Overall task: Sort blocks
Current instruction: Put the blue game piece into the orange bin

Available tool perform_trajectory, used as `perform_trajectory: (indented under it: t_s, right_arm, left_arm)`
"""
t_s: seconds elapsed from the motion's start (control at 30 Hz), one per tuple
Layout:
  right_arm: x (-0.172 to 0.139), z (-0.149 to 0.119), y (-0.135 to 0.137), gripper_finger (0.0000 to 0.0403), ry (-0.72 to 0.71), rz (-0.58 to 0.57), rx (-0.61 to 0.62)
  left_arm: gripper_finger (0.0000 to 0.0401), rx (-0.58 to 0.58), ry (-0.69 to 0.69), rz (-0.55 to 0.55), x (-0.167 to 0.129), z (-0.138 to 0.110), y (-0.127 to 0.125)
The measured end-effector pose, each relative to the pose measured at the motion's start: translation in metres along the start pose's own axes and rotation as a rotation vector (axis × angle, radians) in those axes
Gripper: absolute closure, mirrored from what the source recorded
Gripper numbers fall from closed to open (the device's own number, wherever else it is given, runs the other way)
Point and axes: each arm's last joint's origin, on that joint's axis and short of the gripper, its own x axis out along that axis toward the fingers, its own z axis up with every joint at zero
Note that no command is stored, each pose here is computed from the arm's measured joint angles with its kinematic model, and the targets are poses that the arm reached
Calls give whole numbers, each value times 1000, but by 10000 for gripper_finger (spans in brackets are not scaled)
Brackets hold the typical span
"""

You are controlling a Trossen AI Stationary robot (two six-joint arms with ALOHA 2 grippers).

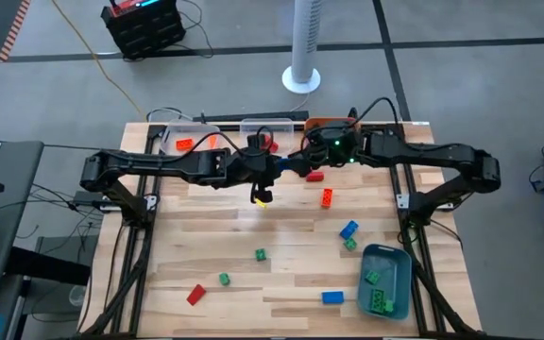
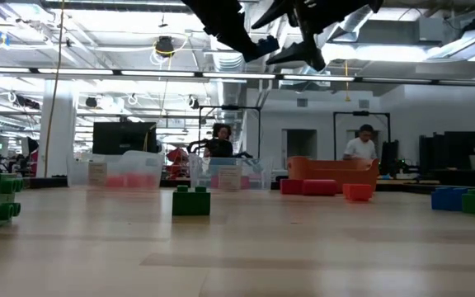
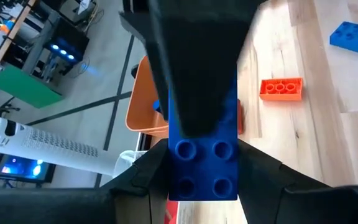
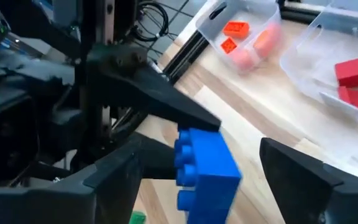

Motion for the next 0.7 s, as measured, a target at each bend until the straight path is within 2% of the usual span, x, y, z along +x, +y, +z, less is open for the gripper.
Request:
perform_trajectory:
  t_s: [0.13, 0.27, 0.37, 0.47, 0.57, 0.7]
  right_arm:
    - [10, -2, -3, 99, 12, -9, 1]
    - [16, -4, -1, 137, 4, 9, -6]
    - [20, -6, -3, 182, 17, 0, -11]
    - [20, -5, -3, 246, 12, 2, -36]
    - [17, -2, -5, 315, 10, 1, -44]
    - [5, 7, -13, 320, 29, 6, -65]
  left_arm:
    - [259, -3, -3, -6, 0, 0, 0]
    - [259, -3, -4, -9, 0, 0, 0]
    - [259, -3, -3, -9, 0, 0, 0]
    - [255, -5, -1, -6, 1, -1, 1]
    - [236, -33, -6, -9, 3, -2, 5]
    - [190, -105, 11, -21, 6, -6, 10]
